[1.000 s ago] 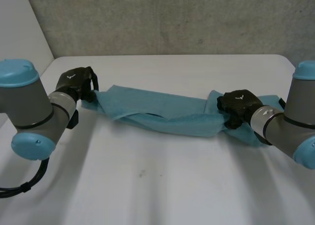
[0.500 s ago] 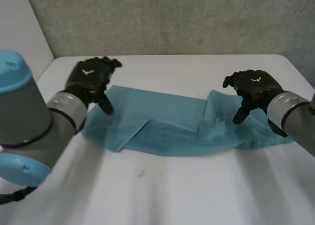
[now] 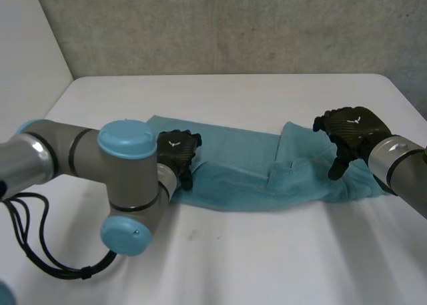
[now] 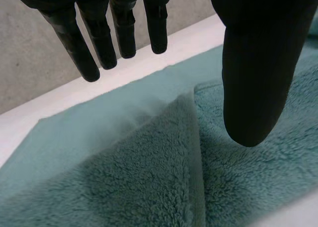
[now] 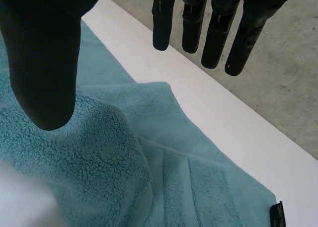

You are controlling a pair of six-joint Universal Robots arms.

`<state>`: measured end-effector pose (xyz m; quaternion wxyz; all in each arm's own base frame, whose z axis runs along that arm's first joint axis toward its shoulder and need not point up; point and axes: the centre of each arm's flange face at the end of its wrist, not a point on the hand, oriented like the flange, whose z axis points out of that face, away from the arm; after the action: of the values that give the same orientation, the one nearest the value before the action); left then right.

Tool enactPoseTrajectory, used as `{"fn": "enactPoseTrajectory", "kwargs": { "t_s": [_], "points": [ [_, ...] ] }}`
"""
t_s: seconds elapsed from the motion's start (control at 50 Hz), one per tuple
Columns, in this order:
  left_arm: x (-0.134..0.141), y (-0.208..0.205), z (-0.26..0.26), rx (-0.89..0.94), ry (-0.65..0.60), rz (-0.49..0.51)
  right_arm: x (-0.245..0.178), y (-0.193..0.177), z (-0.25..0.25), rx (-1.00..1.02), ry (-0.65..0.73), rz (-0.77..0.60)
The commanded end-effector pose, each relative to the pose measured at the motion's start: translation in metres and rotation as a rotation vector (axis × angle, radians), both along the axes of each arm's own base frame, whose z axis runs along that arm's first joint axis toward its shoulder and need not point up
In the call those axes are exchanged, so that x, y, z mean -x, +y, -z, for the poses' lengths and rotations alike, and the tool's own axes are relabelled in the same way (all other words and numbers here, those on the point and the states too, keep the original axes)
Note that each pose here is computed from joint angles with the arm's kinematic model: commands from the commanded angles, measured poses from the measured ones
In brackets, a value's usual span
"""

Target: Fold the laundry

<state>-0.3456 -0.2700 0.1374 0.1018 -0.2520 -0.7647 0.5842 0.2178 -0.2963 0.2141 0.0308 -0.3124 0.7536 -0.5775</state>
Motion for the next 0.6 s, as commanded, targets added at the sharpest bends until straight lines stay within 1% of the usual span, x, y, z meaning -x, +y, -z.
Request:
{"fn": "enactPoseTrajectory", "kwargs": {
  "t_s": [0.02,0.22,0.26,0.4,0.54,0.58,0.6],
  "points": [
    [0.005,-0.009,0.006,0.007,0.004,-0.003,0.001,0.000,0.000,0.004,0.006,0.003],
    [0.000,-0.016,0.002,0.019,-0.002,-0.029,0.001,-0.002,-0.001,0.008,0.005,0.006],
    [-0.006,-0.019,0.002,0.009,-0.015,-0.045,0.001,-0.003,-0.003,0.013,0.004,0.006],
    [-0.014,-0.018,0.003,-0.017,-0.072,-0.049,0.001,-0.003,-0.004,0.016,0.003,0.006],
    [-0.014,-0.014,-0.013,0.001,-0.047,-0.045,0.001,-0.003,-0.002,0.010,0.004,0.006],
    [-0.010,-0.010,-0.022,0.006,-0.003,-0.045,0.001,-0.002,-0.002,0.010,0.004,0.004],
    [-0.010,-0.010,-0.022,0.006,-0.003,-0.045,0.001,-0.002,-0.002,0.010,0.004,0.004]
  ]
}}
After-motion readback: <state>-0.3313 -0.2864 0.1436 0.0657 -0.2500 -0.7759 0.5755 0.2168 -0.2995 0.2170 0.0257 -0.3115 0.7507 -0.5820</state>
